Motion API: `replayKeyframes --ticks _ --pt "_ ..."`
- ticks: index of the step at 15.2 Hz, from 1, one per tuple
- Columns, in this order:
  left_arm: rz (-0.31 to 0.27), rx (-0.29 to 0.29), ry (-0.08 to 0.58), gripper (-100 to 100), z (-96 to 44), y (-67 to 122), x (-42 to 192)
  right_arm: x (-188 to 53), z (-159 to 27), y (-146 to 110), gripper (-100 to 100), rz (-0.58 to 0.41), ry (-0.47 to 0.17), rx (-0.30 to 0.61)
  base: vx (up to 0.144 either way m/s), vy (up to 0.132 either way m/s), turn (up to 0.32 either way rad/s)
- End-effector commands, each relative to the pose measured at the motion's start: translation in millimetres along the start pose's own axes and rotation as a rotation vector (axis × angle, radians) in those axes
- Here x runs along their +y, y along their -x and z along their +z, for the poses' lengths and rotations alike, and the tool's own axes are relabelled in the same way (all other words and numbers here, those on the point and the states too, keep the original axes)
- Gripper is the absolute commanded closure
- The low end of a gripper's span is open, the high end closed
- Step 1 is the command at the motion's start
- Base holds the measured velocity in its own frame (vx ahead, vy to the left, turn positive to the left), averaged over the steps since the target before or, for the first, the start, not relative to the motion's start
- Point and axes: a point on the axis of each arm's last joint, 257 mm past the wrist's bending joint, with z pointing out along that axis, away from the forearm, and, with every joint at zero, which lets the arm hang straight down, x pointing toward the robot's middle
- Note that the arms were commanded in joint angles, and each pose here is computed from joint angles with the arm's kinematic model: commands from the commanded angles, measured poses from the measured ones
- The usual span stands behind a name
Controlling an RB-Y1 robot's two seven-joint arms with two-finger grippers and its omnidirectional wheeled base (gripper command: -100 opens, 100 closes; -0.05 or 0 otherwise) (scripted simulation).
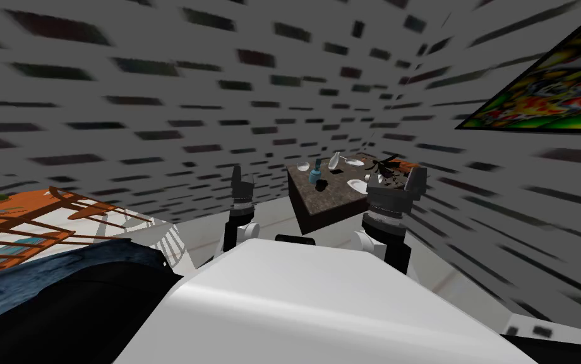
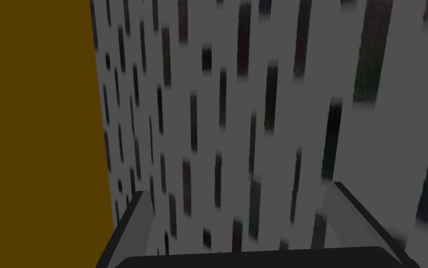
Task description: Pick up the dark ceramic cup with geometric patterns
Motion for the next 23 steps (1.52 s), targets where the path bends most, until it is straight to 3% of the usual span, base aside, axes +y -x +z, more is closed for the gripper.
replayKeyframes --ticks 1,13,23 --pt "0.000 0.000 0.000 0 0.0 0.0 0 -6 0.2 -8 -100 -0.046 -0.016 0.056 -0.007 -0.003 0.052" --pt "0.000 0.000 0.000 0 0.0 0.0 0 -53 -8.6 -37 -100 -0.359 -0.105 0.299 -0.025 -0.016 0.080" --pt "0.000 0.000 0.000 0 0.0 0.0 0 -105 -25.1 -42 -100 -0.707 -0.169 0.510 -0.030 -0.016 0.104"
